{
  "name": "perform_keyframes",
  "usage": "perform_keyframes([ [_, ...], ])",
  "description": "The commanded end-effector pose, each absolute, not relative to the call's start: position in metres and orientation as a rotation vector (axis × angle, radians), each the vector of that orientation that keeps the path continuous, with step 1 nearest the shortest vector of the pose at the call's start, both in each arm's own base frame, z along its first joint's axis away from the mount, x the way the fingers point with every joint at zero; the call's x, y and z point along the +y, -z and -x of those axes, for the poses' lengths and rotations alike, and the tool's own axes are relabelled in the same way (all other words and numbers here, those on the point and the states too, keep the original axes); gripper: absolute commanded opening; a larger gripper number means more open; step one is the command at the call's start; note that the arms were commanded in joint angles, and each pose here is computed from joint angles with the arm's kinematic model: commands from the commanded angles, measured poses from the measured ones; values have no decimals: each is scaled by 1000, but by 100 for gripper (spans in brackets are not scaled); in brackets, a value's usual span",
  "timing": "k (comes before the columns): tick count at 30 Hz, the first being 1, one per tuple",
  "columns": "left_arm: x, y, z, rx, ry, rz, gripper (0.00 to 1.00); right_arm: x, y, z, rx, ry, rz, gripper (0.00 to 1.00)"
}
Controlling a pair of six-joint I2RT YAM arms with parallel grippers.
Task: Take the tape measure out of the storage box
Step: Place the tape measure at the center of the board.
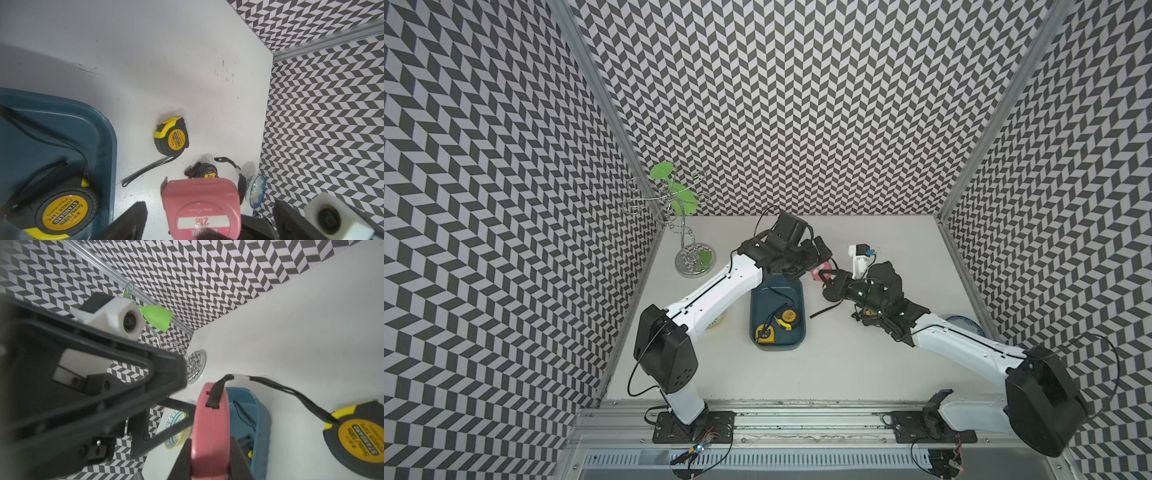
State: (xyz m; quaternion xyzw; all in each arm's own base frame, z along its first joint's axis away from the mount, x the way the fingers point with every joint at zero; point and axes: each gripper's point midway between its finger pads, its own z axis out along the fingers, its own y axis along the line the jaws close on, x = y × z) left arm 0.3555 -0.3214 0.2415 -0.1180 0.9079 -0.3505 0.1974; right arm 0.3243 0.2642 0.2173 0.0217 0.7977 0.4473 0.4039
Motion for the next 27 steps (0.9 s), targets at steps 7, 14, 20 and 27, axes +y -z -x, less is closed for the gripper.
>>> perform_keyframes([
  [7,-258,-217,-352,2538,635,201,100,233,-186,-277,2129,-1200,-35,16],
  [14,-240,-189,-338,2589,529,133,100,213,-137,-246,2270,-1211,-70,16],
  [20,-238,-184,-333,2587,524,80,100,197,-86,-225,2349,-1224,-179,15],
  [27,-235,-181,-330,2595,496,58,100,180,-53,-207,2445,-1149,-248,15],
])
